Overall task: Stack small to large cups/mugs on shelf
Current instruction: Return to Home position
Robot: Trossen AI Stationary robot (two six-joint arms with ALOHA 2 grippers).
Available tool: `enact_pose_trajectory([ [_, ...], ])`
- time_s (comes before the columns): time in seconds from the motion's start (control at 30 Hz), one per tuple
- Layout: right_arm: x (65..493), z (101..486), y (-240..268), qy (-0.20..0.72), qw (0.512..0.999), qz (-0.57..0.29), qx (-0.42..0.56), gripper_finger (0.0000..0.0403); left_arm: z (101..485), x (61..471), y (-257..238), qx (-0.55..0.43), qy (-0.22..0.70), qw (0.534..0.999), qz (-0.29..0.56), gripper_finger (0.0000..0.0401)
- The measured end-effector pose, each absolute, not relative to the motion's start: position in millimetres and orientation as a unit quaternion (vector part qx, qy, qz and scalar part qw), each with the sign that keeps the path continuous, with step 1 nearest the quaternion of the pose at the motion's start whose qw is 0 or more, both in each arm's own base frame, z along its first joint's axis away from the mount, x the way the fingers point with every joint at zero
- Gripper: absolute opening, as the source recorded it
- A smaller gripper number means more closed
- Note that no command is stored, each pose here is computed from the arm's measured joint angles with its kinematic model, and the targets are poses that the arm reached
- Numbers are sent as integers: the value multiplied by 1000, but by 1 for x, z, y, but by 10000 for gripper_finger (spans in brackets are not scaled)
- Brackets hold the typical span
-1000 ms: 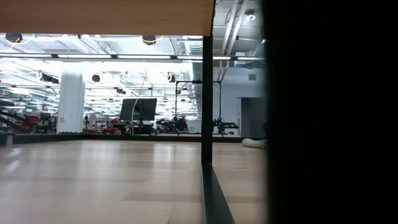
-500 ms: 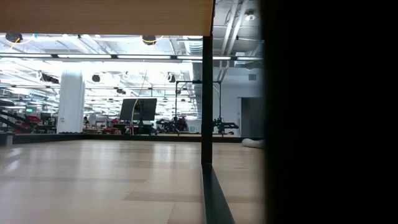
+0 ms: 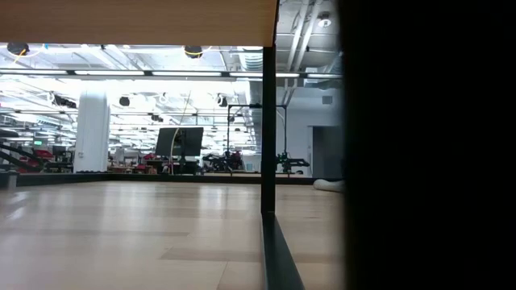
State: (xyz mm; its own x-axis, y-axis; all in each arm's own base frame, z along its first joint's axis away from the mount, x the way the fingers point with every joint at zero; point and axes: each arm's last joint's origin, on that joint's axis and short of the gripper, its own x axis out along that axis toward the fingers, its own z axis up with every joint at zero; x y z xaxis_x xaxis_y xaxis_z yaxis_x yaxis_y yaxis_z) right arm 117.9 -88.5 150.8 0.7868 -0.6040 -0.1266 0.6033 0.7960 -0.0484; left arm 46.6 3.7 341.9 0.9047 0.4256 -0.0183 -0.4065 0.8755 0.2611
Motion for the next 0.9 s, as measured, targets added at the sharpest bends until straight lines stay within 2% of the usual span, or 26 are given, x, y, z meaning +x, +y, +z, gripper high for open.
enact_pose_trajectory([
  [0.23, 112, 170, -102, 14, 944, -327, -37, 235, 300, 36, 11, 106, 14, 951, 290, 244],
  [0.4, 104, 185, -118, -6, 936, -348, -49, 235, 299, 31, 15, 72, -27, 930, 360, 244],
  [0.63, 87, 194, -134, -12, 940, -338, -43, 235, 287, 36, 14, 120, 3, 919, 375, 244],
  [0.8, 70, 193, -143, -16, 919, -393, -18, 235, 282, 34, 16, 101, 3, 906, 411, 244],
  [0.9, 65, 193, -145, -18, 927, -375, -9, 235, 280, 36, 15, 102, 1, 910, 401, 244],
])
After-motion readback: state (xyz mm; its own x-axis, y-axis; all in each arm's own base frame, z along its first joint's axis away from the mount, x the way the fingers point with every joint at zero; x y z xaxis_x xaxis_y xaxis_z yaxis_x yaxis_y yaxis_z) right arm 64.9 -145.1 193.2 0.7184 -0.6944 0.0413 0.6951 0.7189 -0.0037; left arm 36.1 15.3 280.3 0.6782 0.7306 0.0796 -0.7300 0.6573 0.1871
